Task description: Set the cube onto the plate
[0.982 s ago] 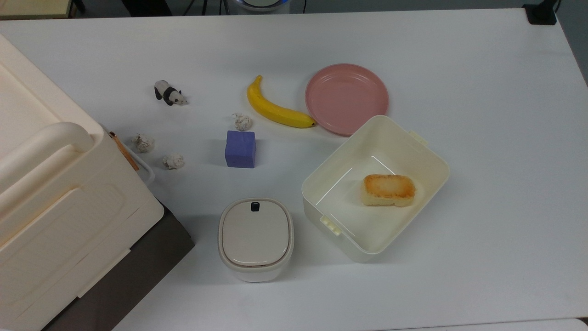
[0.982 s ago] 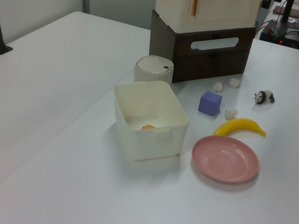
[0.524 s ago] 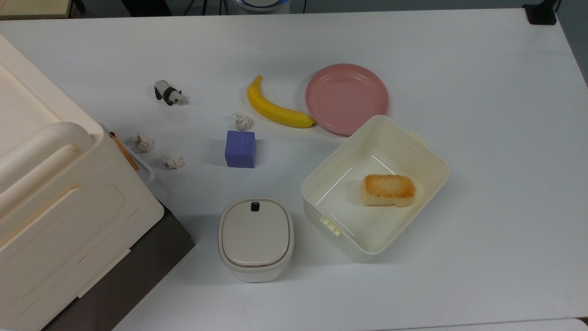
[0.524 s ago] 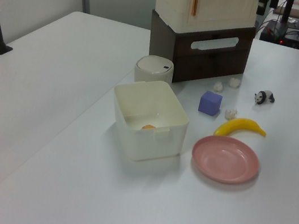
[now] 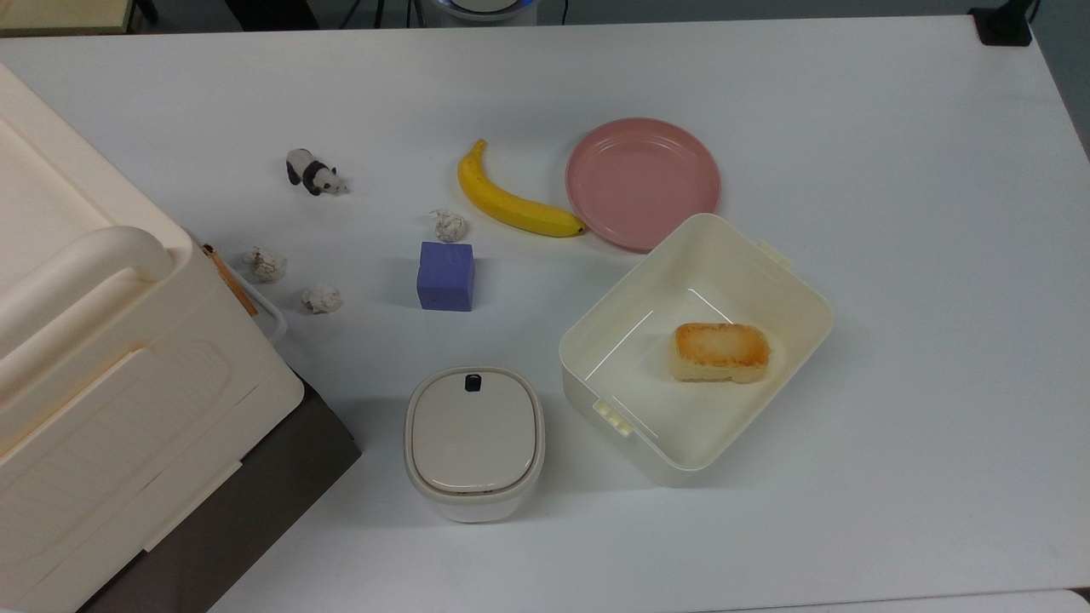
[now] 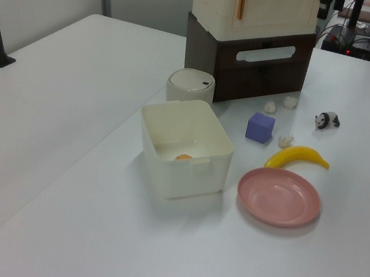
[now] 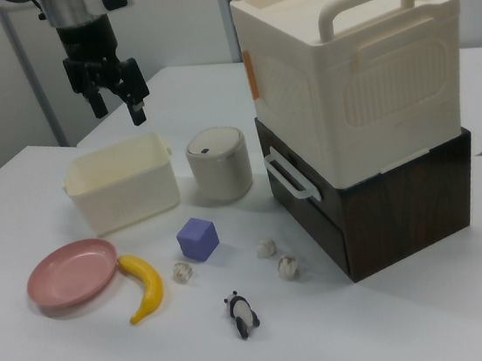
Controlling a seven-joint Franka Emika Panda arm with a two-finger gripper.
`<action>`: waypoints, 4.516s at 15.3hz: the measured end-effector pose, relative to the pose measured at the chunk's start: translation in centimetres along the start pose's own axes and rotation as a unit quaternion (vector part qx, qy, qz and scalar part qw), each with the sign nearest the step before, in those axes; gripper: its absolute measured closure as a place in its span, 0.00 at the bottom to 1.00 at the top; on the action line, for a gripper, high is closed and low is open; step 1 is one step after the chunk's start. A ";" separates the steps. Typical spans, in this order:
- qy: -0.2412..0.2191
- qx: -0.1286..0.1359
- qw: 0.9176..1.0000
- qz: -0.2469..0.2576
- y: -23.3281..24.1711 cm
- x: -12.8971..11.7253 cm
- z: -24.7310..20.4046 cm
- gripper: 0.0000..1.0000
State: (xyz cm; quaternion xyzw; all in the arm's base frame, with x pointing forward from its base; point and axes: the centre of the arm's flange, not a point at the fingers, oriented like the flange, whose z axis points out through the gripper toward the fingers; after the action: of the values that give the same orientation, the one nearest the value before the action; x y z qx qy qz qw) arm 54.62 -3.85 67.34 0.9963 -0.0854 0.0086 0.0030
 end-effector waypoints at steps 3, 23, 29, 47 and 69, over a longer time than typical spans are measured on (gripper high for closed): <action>-0.001 0.000 1.000 0.000 0.0 0.0 0.1 0.00; -0.008 -0.001 1.000 -0.007 -0.6 1.2 5.0 0.00; -0.005 0.000 1.000 -0.008 -0.9 2.5 11.5 0.00; 0.005 -0.027 0.999 -0.022 -7.3 6.7 28.7 0.00; -0.007 -0.064 0.998 0.018 -5.1 8.3 35.5 0.44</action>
State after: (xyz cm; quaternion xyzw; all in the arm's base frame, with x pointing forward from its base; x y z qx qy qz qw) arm 64.23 -0.50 31.95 0.9925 -0.1033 -0.0040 0.0659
